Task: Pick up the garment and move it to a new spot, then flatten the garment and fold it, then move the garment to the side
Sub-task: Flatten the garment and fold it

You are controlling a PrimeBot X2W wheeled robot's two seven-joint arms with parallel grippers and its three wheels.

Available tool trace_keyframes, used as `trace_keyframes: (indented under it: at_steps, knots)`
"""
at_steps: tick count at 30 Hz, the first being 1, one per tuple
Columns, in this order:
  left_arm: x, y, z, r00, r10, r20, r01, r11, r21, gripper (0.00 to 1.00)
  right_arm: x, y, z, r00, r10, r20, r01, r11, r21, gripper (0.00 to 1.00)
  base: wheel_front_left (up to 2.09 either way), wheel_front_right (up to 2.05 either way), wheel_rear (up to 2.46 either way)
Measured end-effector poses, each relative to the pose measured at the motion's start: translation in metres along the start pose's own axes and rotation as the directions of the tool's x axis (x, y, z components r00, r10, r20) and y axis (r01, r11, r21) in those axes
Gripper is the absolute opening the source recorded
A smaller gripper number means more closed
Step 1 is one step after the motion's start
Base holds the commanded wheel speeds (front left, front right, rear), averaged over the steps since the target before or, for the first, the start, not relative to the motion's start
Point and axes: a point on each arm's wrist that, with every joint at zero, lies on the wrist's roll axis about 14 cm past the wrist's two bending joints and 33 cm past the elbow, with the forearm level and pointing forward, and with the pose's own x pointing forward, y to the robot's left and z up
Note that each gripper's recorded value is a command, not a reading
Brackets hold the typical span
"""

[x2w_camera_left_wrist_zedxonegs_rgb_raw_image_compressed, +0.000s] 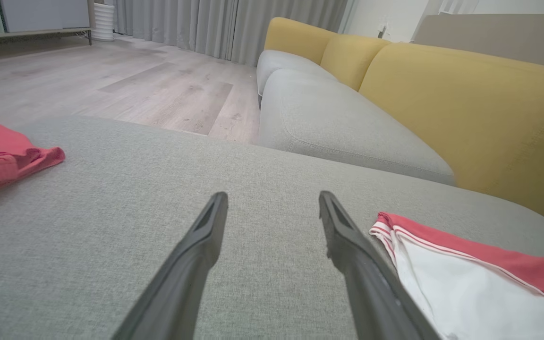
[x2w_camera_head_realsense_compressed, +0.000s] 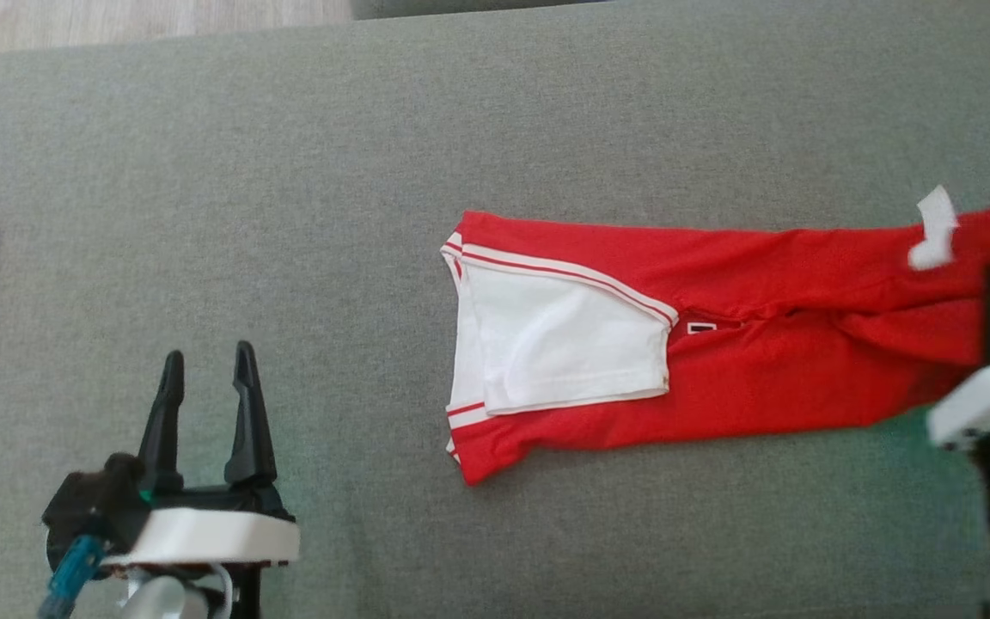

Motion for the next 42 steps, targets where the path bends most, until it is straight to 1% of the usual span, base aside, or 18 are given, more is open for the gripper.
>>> trace_keyframes:
  at_steps: [3, 6, 8, 11, 14, 17, 21, 23, 24, 28, 30, 32, 35, 36, 37, 38, 39, 42]
  knots:
    - [0.0, 0.0, -0.003, 1.0, -0.004, -0.015, 0.004, 1.0, 0.006, 1.0, 0.0, 0.031, 0.002, 0.996, 0.091, 0.011, -0.092, 0.996, 0.021, 0.0, 0.0, 0.0, 0.0]
    - [-0.001, 0.001, -0.004, 1.0, -0.004, -0.023, 0.004, 1.0, 0.01, 1.0, 0.0, 0.06, 0.001, 0.984, 0.175, 0.01, -0.176, 0.984, 0.029, 0.0, 0.0, 0.0, 0.0]
    - [-0.001, 0.001, -0.002, 1.0, -0.008, -0.021, 0.008, 1.0, 0.012, 1.0, -0.002, 0.083, -0.003, 0.97, 0.243, -0.004, -0.242, 0.969, 0.04, 0.0, 0.0, 0.0, 0.0]
    - [0.001, 0.0, 0.001, 1.0, -0.01, -0.011, 0.01, 1.0, 0.014, 1.0, -0.006, 0.12, -0.012, 0.938, 0.344, -0.031, -0.342, 0.938, 0.059, 0.0, 0.0, 0.0, 0.0]
    - [0.001, 0.001, 0.005, 1.0, -0.01, 0.0, 0.01, 1.0, 0.015, 1.0, -0.008, 0.152, -0.014, 0.901, 0.434, -0.027, -0.43, 0.898, 0.094, 0.0, 0.0, 0.0, 0.0]
    - [-0.002, 0.003, 0.006, 1.0, -0.002, 0.004, 0.002, 1.0, 0.015, 1.0, -0.013, 0.188, -0.014, 0.848, 0.53, -0.015, -0.524, 0.842, 0.127, 0.0, 0.0, 0.0, 0.0]
    - [-0.005, 0.001, 0.009, 1.0, -0.005, 0.014, 0.005, 1.0, 0.009, 1.0, -0.023, 0.231, -0.022, 0.771, 0.636, -0.035, -0.627, 0.767, 0.138, 0.0, 0.0, 0.0, 0.0]
    - [-0.007, 0.001, 0.012, 1.0, 0.0, 0.023, 0.0, 1.0, 0.004, 1.0, -0.027, 0.247, -0.027, 0.738, 0.673, -0.049, -0.661, 0.736, 0.143, 0.0, 0.0, 0.0, 0.0]
    - [-0.007, 0.001, 0.012, 1.0, 0.0, 0.023, 0.0, 1.0, 0.004, 1.0, -0.027, 0.247, -0.027, 0.738, 0.673, -0.049, -0.661, 0.736, 0.143, 0.0, 0.0, 0.0, 0.0]
    - [-0.013, 0.009, 0.015, 0.999, 0.03, 0.033, -0.03, 1.0, 0.003, 1.0, -0.032, 0.271, -0.038, 0.687, 0.722, -0.079, -0.707, 0.69, 0.155, 0.0, 0.0, 0.0, 0.0]
    - [-0.016, 0.014, 0.015, 0.998, 0.046, 0.035, -0.046, 0.999, 0.003, 1.0, -0.033, 0.28, -0.043, 0.665, 0.741, -0.089, -0.722, 0.669, 0.179, 0.0, 0.0, 0.0, 0.0]
    - [-0.019, 0.017, 0.016, 0.997, 0.06, 0.038, -0.06, 0.998, 0.002, 1.0, -0.033, 0.287, -0.049, 0.65, 0.753, -0.105, -0.729, 0.657, 0.194, 0.0, 0.0, 0.0, 0.0]
    - [-0.023, 0.021, 0.016, 0.997, 0.069, 0.04, -0.069, 0.998, 0.002, 1.0, -0.031, 0.294, -0.058, 0.635, 0.76, -0.136, -0.738, 0.649, 0.184, 0.0, 0.0, 0.0, 0.0]
    - [-0.024, 0.022, 0.016, 0.996, 0.074, 0.041, -0.074, 0.997, 0.002, 1.0, -0.03, 0.296, -0.061, 0.631, 0.762, -0.147, -0.741, 0.648, 0.179, 0.05, 0.0, 0.0, 0.0]
    - [-0.024, 0.023, 0.017, 0.996, 0.077, 0.044, -0.077, 0.997, 0.002, 1.0, -0.029, 0.298, -0.062, 0.629, 0.763, -0.148, -0.742, 0.646, 0.178, 0.32, 0.0, 0.0, 0.0]
    - [-0.025, 0.024, 0.017, 0.996, 0.08, 0.045, -0.08, 0.997, 0.001, 1.0, -0.028, 0.299, -0.062, 0.628, 0.764, -0.147, -0.74, 0.645, 0.192, 0.95, 0.0, 0.0, 0.0]
    - [-0.026, 0.024, 0.017, 0.996, 0.081, 0.045, -0.081, 0.997, 0.001, 1.0, -0.028, 0.299, -0.062, 0.628, 0.765, -0.143, -0.735, 0.643, 0.214, 1.0, 0.0, 0.0, 0.0]
    - [-0.027, 0.024, 0.017, 0.996, 0.082, 0.047, -0.082, 0.997, 0.003, 1.0, -0.03, 0.299, -0.065, 0.628, 0.766, -0.137, -0.725, 0.639, 0.254, 1.0, 0.0, 0.0, 0.0]
